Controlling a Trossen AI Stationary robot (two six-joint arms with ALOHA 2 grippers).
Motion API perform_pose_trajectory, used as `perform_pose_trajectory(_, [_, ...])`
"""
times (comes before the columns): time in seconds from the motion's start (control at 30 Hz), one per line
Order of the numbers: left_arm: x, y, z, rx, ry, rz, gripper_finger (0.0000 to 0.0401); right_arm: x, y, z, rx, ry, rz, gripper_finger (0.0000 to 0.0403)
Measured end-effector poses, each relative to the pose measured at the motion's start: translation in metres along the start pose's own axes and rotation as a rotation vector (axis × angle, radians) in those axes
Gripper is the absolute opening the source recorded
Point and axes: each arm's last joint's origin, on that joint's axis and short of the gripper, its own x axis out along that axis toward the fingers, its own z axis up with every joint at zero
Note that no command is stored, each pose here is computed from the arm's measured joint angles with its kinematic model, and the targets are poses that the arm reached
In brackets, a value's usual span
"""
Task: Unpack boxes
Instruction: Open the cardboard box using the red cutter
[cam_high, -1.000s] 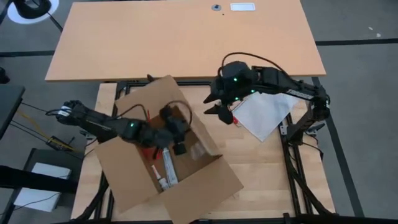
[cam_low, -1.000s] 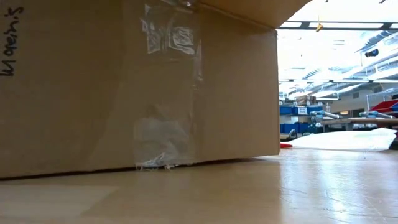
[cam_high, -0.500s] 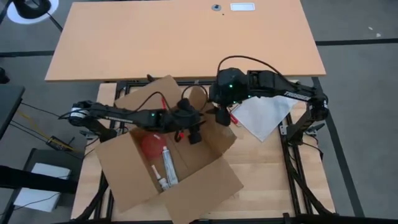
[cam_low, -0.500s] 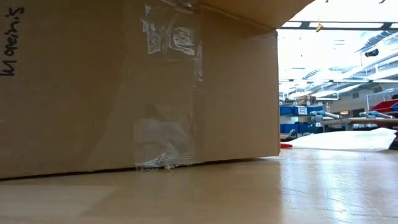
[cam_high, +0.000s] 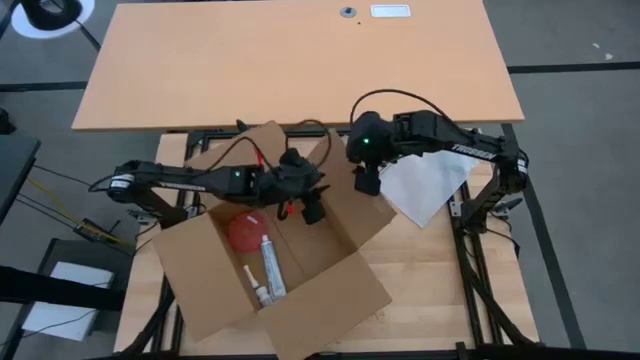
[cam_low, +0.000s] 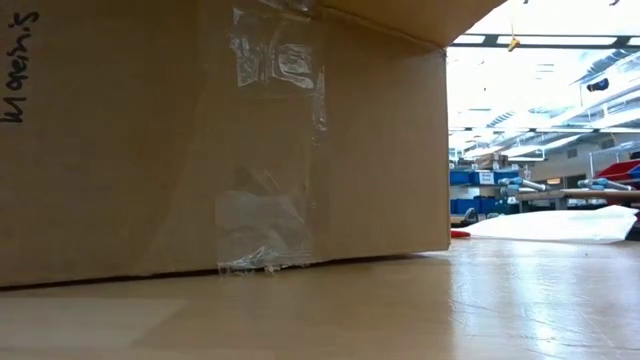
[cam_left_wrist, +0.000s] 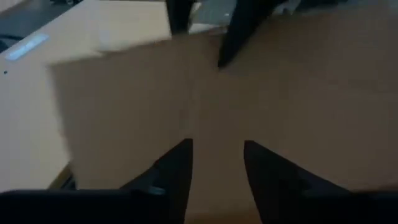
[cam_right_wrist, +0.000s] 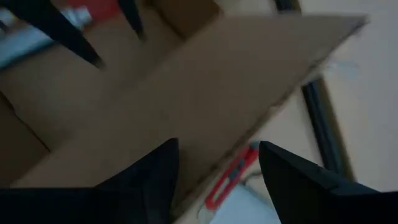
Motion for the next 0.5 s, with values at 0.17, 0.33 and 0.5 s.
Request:
perform_pose_trajectory(0.17, [-0.036,0.003,0.028,-0.047,0.071,-0.016,0.0156,0.031,-0.001,-0.015,0.031,0.123,-0.018,0.0216])
perform_pose_trajectory(0.33, [-0.064,-0.007,0.017,-0.070,0.243,-0.021,0.0156,0.062,0.003,-0.032,0.071,0.209,-0.007,0.0212])
perform_pose_trajectory(0.5, [-0.077,-0.034,-0.019,-0.093,0.407,-0.028,0.0156,0.092,0.010,-0.046,0.137,0.243,0.058,0.0210])
